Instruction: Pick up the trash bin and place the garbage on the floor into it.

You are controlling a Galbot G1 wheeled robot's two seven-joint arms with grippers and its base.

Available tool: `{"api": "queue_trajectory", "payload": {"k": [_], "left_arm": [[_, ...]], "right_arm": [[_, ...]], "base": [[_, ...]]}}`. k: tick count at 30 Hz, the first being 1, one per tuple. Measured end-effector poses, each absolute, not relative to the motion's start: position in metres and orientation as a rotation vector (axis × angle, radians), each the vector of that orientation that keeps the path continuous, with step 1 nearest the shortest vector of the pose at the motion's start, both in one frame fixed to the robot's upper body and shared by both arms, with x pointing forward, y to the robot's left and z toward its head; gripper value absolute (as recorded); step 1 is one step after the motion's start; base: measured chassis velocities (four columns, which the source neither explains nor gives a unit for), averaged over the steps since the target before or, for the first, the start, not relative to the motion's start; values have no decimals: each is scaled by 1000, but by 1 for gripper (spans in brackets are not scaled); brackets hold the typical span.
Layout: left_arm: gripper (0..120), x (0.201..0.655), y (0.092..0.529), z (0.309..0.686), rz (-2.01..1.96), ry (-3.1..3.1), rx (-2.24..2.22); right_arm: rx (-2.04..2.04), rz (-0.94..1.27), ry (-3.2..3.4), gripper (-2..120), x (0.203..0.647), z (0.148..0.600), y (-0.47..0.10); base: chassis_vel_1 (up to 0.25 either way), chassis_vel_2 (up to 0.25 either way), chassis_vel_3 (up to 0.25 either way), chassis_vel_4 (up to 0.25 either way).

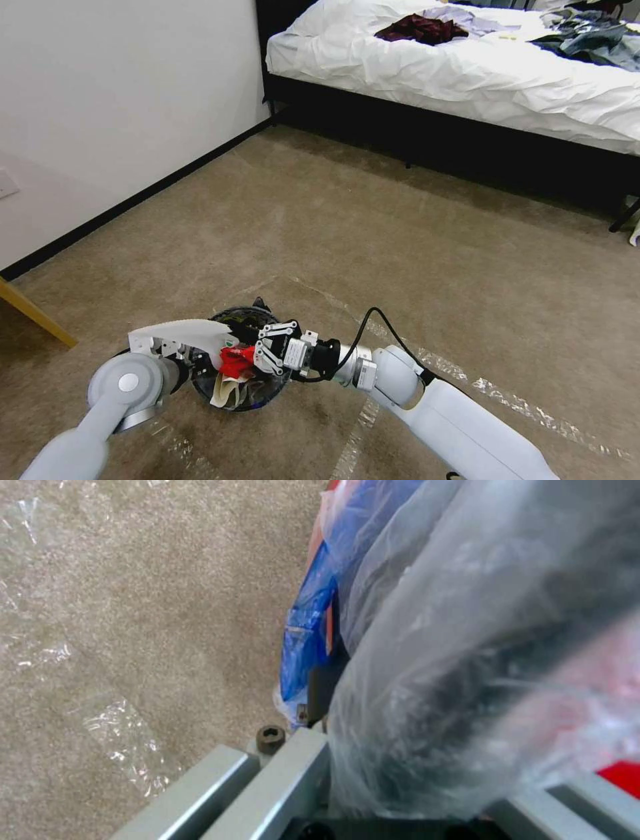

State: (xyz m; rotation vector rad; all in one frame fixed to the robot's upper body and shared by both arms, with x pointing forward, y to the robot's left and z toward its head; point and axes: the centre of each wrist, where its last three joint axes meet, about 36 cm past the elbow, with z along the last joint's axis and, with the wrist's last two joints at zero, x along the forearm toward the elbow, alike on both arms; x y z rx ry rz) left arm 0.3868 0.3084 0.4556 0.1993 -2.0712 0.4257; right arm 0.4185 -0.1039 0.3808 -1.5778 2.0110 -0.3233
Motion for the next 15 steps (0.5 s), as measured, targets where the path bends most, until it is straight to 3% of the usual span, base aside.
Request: {"api": "queue_trajectory", "payload": {"k": [15], "left_arm": [[0, 386, 310, 455, 430, -2067, 206]], "right_arm": [[-1608, -343, 2030, 0, 419, 346, -107]], "base": [[0, 0, 0, 0]]}}
